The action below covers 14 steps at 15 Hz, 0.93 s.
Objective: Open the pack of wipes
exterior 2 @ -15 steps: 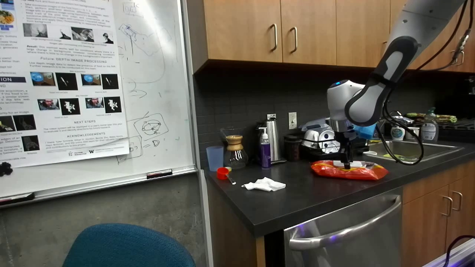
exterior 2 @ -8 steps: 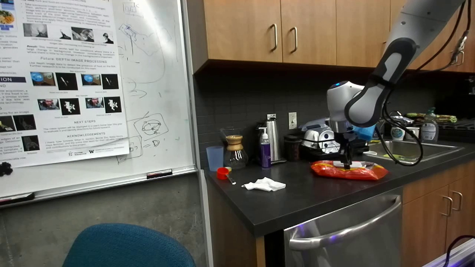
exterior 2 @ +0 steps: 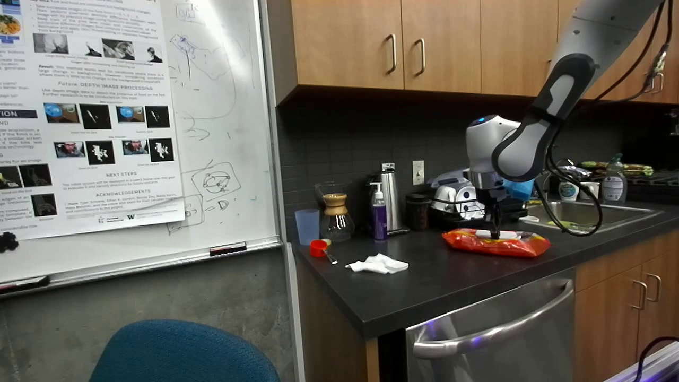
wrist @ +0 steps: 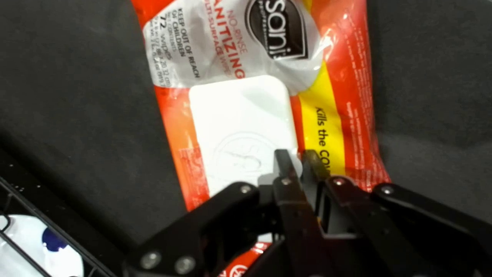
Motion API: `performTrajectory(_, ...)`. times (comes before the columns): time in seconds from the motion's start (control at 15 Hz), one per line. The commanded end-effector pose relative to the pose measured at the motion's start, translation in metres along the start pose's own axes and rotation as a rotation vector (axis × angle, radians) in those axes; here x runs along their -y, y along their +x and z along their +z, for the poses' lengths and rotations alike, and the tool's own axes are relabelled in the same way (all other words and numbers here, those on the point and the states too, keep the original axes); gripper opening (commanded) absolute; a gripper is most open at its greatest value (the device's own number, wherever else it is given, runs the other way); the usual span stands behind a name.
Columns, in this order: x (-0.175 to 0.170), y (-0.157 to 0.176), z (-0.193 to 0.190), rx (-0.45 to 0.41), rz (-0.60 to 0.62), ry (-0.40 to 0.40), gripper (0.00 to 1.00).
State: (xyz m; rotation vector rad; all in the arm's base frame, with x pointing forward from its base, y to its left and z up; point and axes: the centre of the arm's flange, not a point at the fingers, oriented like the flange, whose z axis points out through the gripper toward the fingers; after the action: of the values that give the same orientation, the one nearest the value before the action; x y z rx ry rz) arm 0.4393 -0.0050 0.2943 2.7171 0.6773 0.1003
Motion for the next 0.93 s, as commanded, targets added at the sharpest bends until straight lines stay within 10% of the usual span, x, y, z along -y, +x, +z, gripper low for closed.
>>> performTrajectory(0.0, 0.002, -0.004, 0.004, -0.006, -0.024, -0.016, 0.01)
performTrajectory(0.87, -0.009, -0.004, -0.008, -0.043, 0.006, -0.033, 0.03)
